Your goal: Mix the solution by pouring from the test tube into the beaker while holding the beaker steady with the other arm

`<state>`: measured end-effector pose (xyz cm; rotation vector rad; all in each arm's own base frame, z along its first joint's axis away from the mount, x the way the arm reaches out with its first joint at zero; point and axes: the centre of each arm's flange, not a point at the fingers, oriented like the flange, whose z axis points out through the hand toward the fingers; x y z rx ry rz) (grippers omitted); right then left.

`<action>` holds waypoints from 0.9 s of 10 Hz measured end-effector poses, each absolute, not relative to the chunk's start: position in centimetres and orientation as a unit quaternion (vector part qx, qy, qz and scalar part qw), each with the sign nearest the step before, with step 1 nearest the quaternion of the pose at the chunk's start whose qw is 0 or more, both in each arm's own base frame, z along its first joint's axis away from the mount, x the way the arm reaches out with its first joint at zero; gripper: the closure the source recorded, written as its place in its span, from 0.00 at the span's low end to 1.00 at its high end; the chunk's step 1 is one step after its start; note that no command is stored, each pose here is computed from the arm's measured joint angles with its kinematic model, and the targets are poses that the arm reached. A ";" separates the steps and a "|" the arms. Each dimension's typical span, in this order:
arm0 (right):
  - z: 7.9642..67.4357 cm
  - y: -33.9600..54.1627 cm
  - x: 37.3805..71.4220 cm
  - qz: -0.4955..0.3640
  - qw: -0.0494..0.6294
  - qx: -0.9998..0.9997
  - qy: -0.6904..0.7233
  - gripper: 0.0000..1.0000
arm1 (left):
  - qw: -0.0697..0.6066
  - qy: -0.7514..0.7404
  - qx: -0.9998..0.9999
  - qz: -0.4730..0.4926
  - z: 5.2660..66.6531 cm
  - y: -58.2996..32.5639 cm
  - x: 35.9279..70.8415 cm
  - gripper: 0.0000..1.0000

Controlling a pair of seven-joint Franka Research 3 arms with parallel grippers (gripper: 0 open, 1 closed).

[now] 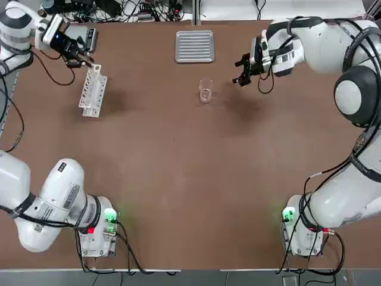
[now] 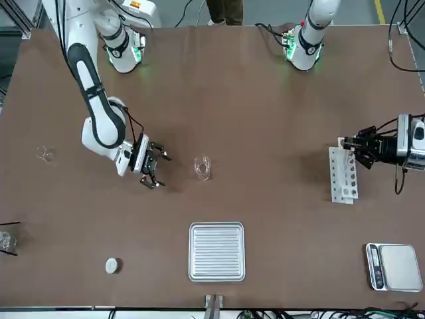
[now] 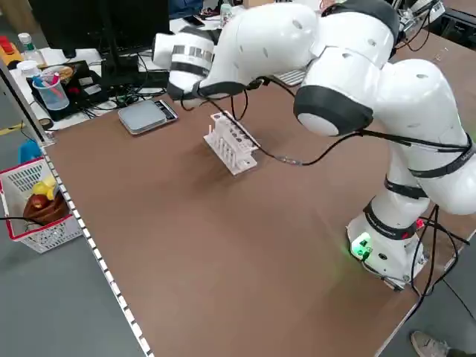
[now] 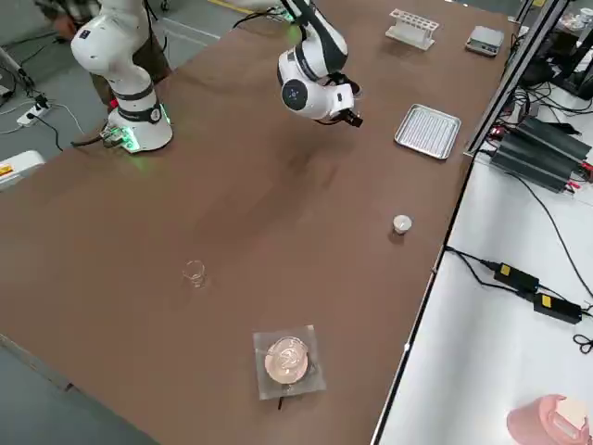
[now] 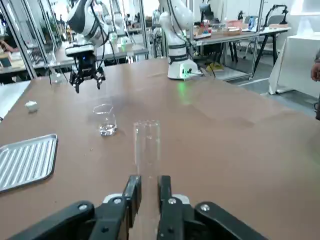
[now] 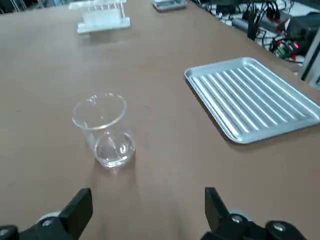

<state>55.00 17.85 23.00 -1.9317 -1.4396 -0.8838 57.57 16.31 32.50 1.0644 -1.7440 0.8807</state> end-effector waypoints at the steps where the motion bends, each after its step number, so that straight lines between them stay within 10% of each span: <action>1: 23.9 17.2 56.0 -0.318 0.269 -0.736 -0.534 0.01 | 0.438 -0.704 0.420 0.369 32.0 17.5 57.1 0.78; 9: 34.6 12.8 64.8 -0.199 0.171 -0.913 -0.313 0.00 | 0.470 -0.633 0.419 0.451 26.8 22.1 56.3 0.78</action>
